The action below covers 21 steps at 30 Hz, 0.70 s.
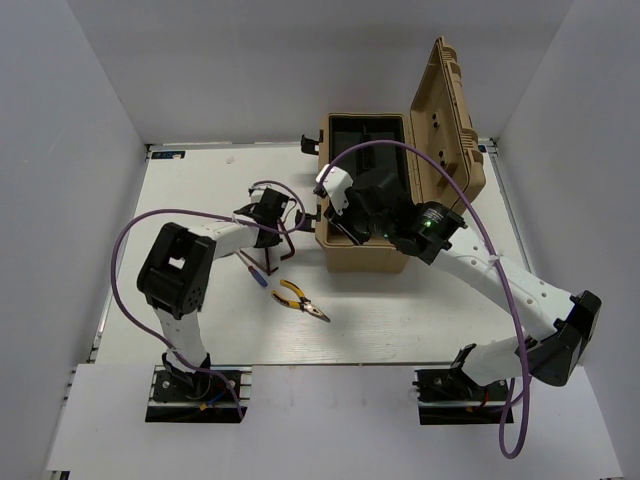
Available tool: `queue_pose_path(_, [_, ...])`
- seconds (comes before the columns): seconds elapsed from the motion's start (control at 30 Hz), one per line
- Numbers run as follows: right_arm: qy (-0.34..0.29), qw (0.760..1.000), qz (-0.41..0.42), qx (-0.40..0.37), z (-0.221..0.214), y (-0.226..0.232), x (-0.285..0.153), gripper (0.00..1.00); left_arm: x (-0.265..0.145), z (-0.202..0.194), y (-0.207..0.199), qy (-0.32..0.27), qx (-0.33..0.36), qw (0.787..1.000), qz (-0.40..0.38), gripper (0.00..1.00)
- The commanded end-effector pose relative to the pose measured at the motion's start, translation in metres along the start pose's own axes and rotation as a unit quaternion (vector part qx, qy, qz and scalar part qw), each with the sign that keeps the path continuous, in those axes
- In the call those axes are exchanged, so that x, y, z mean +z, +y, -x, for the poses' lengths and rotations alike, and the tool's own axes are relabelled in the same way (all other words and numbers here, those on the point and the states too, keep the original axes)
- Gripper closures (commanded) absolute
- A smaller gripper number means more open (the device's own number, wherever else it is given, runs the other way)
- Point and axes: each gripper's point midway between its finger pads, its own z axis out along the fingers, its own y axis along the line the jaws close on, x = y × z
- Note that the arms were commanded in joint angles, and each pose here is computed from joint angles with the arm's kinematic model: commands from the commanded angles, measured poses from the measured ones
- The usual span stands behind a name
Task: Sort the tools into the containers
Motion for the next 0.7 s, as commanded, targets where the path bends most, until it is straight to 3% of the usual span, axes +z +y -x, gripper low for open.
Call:
queue_pose_path(0.0, [-0.038,0.999,-0.015,0.008,0.021,-0.009,-0.014,0.61,0.003,-0.005,0.003,0.014,-0.014,1.0,-0.009,0.71])
queue_pose_path(0.3, [-0.051,0.998,-0.012,0.015,0.027,-0.009,-0.024,0.58,0.007,-0.022,0.004,0.039,-0.027,0.998,-0.028,0.71])
queue_pose_path(0.57, [-0.057,0.998,-0.012,0.016,0.027,-0.009,-0.03,0.58,0.004,-0.005,-0.003,0.024,-0.029,0.999,-0.036,0.99])
queue_pose_path(0.67, [-0.06,0.998,-0.015,0.017,0.028,-0.01,-0.032,0.58,-0.005,0.031,-0.014,0.0,-0.028,0.999,-0.044,1.0])
